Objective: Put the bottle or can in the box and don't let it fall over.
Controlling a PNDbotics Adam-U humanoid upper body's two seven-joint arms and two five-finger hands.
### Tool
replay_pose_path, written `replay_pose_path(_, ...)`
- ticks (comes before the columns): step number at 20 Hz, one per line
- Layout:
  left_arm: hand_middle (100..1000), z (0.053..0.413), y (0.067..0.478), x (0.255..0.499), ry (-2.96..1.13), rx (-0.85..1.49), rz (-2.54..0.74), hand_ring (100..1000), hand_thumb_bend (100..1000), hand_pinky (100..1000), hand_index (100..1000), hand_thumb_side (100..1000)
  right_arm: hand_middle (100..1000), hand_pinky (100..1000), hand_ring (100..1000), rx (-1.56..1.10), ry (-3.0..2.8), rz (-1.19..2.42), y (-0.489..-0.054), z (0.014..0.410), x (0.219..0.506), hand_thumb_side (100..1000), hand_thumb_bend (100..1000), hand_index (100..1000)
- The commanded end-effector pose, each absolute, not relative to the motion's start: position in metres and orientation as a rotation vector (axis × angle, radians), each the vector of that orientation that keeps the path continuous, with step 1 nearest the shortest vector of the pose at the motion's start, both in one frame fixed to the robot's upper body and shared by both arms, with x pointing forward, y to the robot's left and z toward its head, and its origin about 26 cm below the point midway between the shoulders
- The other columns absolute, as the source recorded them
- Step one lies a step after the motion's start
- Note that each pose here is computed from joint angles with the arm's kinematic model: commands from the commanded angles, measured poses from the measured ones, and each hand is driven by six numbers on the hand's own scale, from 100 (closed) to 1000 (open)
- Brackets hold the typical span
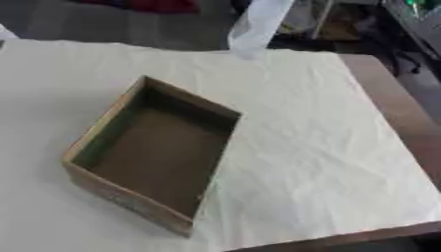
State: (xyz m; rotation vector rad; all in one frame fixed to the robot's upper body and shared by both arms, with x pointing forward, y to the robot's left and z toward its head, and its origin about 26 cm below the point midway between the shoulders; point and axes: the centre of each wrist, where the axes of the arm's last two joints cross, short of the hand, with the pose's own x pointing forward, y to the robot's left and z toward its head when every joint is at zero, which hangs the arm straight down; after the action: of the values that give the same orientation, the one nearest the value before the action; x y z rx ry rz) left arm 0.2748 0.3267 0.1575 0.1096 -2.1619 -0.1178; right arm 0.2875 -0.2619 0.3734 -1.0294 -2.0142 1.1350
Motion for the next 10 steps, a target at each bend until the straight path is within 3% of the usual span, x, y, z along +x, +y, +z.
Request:
replay_pose_path(1, 718, 0.167, 0.331, 0.272, -2.184, 0.139, -0.119, 539, 107, 906, 805, 771, 100, 100, 100, -1.010, -2.047, 1.165, -0.248, 0.378, 0.285, 207, 100, 100)
replay_pose_path(10, 723, 0.159, 0.344, 0.271, -2.126, 0.239, 0.001, 536, 114, 912, 807, 792, 100, 100, 100, -0.811, -2.088, 1.204, -0.207, 0.355, 0.294, 185, 100, 100)
